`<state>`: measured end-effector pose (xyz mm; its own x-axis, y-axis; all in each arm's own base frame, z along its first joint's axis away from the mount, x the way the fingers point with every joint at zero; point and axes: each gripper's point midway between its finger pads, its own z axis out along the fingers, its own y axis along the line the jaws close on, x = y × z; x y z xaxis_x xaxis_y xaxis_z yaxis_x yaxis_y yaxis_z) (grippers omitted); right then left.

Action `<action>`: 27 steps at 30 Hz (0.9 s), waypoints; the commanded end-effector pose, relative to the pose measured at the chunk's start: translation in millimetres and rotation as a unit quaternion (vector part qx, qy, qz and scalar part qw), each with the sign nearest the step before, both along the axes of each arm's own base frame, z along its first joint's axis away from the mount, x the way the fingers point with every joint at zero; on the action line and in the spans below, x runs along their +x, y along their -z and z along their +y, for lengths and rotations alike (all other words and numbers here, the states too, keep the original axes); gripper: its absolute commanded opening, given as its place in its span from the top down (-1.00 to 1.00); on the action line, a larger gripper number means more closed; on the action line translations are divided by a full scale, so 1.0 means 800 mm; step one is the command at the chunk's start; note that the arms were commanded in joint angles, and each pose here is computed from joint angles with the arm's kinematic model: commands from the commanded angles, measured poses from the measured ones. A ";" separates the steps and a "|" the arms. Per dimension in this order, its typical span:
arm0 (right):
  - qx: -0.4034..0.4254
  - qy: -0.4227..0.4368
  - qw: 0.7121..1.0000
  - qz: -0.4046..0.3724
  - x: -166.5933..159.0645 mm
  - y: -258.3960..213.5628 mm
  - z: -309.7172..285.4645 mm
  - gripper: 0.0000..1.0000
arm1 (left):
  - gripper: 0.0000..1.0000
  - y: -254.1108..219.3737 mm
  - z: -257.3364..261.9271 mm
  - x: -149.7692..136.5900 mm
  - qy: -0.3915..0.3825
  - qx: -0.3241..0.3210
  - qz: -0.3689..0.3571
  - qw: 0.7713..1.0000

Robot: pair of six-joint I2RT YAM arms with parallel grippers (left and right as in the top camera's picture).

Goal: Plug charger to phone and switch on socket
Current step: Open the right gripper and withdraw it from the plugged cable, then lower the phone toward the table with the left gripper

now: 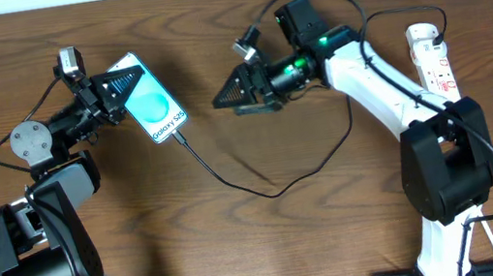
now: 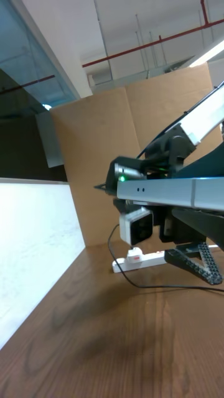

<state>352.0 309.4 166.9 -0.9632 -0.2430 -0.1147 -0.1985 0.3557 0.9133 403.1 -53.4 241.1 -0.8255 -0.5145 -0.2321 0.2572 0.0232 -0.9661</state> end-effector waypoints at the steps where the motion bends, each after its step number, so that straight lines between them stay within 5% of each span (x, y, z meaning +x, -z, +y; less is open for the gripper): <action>1: -0.073 0.019 0.997 -0.028 0.012 0.032 -0.026 -0.98 | 0.85 -0.004 0.001 -0.001 0.004 0.013 -0.016 1.000; 12: -0.252 0.084 0.963 -0.054 0.016 0.045 -0.093 -0.98 | 0.85 0.036 -0.003 0.007 0.011 0.028 0.028 0.999; 27: -0.265 0.107 0.952 -0.107 -0.004 -0.022 -0.116 -0.99 | 0.86 0.109 -0.041 0.002 0.034 0.073 0.077 0.994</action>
